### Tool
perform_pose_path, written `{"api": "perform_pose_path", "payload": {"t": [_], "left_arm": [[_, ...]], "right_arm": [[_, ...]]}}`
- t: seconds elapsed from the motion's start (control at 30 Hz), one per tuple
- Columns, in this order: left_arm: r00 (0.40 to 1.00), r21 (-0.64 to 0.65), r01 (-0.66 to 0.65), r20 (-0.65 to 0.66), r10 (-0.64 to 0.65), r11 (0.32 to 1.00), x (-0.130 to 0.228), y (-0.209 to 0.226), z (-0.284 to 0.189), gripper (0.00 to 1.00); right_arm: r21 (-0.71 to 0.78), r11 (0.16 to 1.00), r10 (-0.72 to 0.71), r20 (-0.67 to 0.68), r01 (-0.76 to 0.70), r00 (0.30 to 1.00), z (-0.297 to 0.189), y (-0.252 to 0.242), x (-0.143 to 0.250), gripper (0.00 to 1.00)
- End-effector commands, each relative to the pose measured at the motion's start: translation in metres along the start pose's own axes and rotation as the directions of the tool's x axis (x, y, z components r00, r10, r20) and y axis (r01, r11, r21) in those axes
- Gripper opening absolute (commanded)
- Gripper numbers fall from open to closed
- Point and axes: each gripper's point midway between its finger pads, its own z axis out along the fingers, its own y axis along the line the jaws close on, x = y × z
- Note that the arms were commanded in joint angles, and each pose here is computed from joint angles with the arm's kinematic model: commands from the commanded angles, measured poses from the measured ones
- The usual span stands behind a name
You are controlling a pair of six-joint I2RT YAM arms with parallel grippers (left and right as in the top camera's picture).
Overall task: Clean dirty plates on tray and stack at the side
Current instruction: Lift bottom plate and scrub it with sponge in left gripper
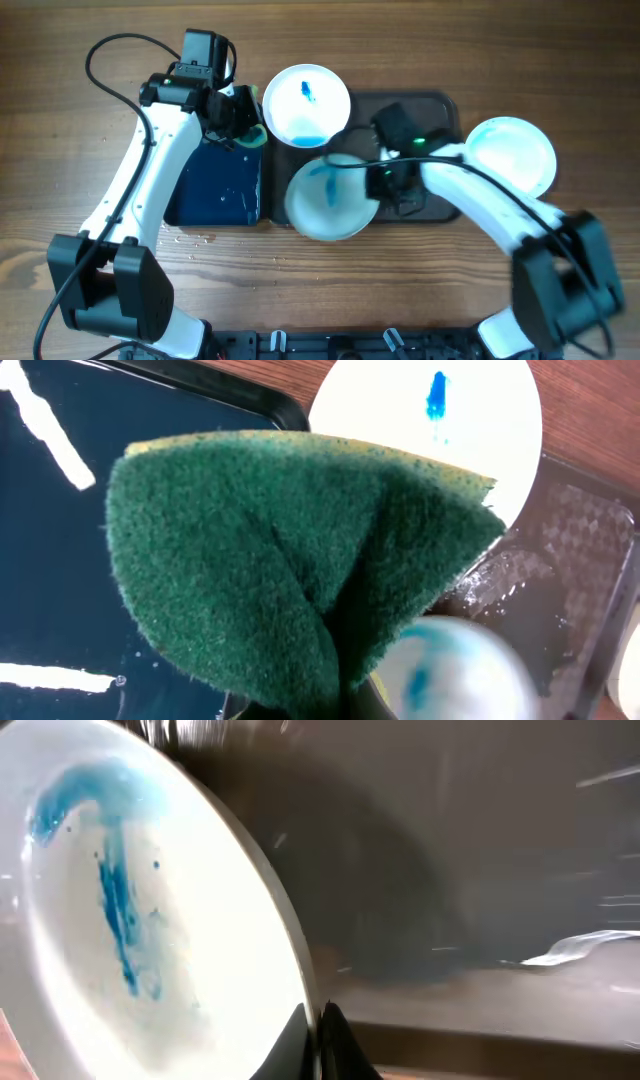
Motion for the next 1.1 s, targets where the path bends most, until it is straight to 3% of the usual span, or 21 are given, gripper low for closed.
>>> {"api": "perform_pose_path", "payload": {"t": [0.0,0.13,0.27,0.4,0.63,0.8,1.07], "left_arm": [[0.996,0.056,-0.086,-0.014,0.087,0.995,0.014,-0.029,-0.001,0.04],[0.984,0.099,-0.178,-0.012,0.18,0.979,0.032,-0.065,0.004,0.04],[0.963,0.149,-0.26,-0.028,0.267,0.954,0.054,-0.1,0.019,0.04],[0.94,0.235,-0.291,-0.111,0.324,0.927,0.084,-0.126,0.042,0.04],[0.897,0.263,-0.345,-0.191,0.399,0.901,0.125,-0.148,0.087,0.04],[0.879,0.27,-0.37,-0.209,0.429,0.889,0.141,-0.156,0.116,0.04],[0.866,0.237,-0.363,-0.271,0.42,0.901,0.154,-0.143,0.147,0.04]], "right_arm": [[0.063,0.986,0.145,0.108,-0.153,0.983,-0.02,-0.042,-0.021,0.04],[-0.002,0.974,0.226,0.042,-0.226,0.973,0.007,-0.066,-0.008,0.04],[-0.113,0.973,0.201,0.003,-0.199,0.98,0.03,-0.072,0.007,0.04],[-0.111,0.979,0.171,-0.004,-0.17,0.985,0.041,-0.078,0.019,0.04],[-0.118,0.979,0.166,0.009,-0.164,0.986,0.041,-0.077,0.016,0.04],[-0.133,0.978,0.167,0.053,-0.159,0.985,0.038,-0.083,0.002,0.04],[-0.145,0.989,0.022,0.241,0.013,0.97,0.027,-0.098,-0.042,0.04]]}}
